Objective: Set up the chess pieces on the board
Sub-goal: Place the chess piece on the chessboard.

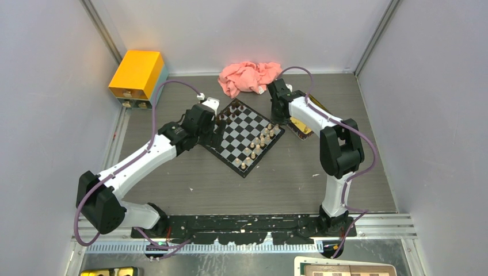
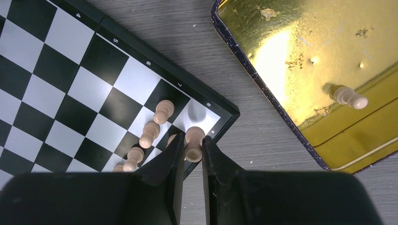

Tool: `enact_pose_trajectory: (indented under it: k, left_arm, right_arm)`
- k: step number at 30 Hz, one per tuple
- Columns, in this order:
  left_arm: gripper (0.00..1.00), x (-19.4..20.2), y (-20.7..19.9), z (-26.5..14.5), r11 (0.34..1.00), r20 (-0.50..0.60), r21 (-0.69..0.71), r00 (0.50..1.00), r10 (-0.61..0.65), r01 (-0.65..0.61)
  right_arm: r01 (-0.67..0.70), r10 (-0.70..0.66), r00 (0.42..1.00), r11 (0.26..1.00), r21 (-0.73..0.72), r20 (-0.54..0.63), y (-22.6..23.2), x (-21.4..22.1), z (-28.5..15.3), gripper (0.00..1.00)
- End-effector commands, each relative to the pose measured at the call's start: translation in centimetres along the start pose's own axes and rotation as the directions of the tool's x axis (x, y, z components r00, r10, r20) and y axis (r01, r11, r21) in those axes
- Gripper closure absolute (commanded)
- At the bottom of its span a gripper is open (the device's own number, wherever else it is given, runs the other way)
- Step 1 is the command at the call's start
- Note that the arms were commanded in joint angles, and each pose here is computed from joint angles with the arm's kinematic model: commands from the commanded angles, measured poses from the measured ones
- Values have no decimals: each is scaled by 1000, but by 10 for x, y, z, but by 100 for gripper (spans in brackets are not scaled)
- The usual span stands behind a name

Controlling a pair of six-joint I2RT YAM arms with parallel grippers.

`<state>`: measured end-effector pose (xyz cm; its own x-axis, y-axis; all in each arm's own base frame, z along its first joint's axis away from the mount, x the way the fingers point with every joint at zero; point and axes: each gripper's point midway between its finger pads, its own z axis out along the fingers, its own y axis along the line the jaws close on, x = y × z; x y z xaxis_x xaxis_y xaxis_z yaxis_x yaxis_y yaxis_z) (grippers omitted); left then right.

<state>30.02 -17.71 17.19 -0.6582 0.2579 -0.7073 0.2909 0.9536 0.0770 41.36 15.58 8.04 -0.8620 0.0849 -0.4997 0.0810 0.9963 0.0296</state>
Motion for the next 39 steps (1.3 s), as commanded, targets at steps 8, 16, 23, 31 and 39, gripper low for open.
enact_pose_trajectory:
  k: [8,16,23,31,39]
  left_arm:
    - [0,-12,-1,-3,1000,41,10,999,-22,22]
    - [0,-10,-2,-1,1000,37,9,999,-21,20]
    - [0,-9,-2,-1,1000,32,9,999,-20,19]
    - [0,-9,-2,0,1000,32,9,999,-21,20]
    - [0,-9,-2,0,1000,32,10,999,-20,20]
  right_arm:
    - [-32,33,998,999,-27,52,3,-18,2,99]
    - [-36,37,999,999,-31,37,4,-12,10,97]
    - [-39,40,999,999,-35,25,4,-10,15,95]
    - [-36,36,999,999,-28,9,3,-5,20,92]
    - [-34,34,999,999,-24,-2,2,-2,22,81]
